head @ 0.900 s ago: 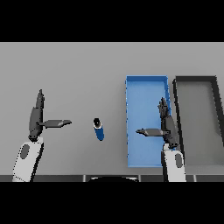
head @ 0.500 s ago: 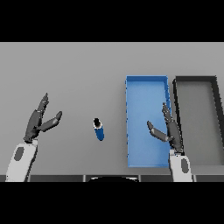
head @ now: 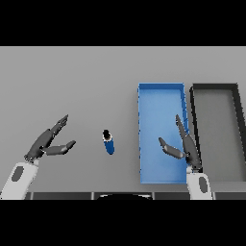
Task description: Pick up the blue pipe and place it into the blue bin.
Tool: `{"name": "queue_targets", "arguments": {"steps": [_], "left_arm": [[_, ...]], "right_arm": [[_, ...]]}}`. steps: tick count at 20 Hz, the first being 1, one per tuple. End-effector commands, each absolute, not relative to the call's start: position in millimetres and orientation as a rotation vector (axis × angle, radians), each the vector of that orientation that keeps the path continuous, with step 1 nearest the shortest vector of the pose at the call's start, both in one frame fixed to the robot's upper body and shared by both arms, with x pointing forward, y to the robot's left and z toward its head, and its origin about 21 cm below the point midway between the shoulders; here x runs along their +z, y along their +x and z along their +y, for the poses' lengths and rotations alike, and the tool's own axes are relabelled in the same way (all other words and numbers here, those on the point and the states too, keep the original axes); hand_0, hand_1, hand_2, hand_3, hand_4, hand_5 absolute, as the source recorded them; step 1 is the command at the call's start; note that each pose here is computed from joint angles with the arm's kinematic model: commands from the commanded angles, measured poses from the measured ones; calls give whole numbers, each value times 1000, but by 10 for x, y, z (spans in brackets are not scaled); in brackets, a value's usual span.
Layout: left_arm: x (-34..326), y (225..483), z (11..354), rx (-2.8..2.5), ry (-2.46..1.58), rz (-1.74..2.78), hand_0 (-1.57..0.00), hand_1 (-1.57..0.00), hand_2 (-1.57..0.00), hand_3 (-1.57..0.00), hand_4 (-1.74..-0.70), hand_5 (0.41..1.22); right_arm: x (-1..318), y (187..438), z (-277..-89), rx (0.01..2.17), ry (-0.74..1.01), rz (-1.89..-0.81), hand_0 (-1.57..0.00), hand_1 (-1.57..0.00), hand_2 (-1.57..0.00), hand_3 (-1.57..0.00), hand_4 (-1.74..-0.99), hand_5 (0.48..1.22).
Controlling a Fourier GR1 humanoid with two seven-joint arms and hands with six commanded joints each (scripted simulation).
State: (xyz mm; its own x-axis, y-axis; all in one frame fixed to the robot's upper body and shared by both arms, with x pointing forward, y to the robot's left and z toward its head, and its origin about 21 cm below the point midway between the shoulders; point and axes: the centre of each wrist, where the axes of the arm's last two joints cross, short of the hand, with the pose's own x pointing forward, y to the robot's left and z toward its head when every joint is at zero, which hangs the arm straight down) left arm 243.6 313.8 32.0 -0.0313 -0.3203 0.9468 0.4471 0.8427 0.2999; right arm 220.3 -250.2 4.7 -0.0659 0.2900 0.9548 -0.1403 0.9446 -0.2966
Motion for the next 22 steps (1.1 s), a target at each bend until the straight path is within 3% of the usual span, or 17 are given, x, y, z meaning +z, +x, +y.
{"name": "queue_targets", "arguments": {"steps": [1, 8, 13, 22], "left_arm": [[321, 2434, 3084, -645, -131, -1460, 1, 1, 1, 1, -1187, 573], [311, 2378, 2599, -797, -268, -1399, 1, 1, 1, 1, -1205, 502], [79, 2307, 2242, -818, -306, -1416, 1, 1, 1, 1, -1210, 483], [-172, 2517, 1775, -796, -313, -1458, 1, 1, 1, 1, -1195, 496]], "right_arm": [[67, 2219, -2512, 346, -116, -1607, 1, 1, 1, 1, -1232, 604], [71, 2230, -2508, 360, -75, -1624, 1, 1, 1, 1, -1283, 642], [71, 2248, -2520, 347, -94, -1616, 1, 1, 1, 1, -1296, 651], [48, 2190, -2540, 335, -105, -1608, 1, 1, 1, 1, -1320, 659]]}}
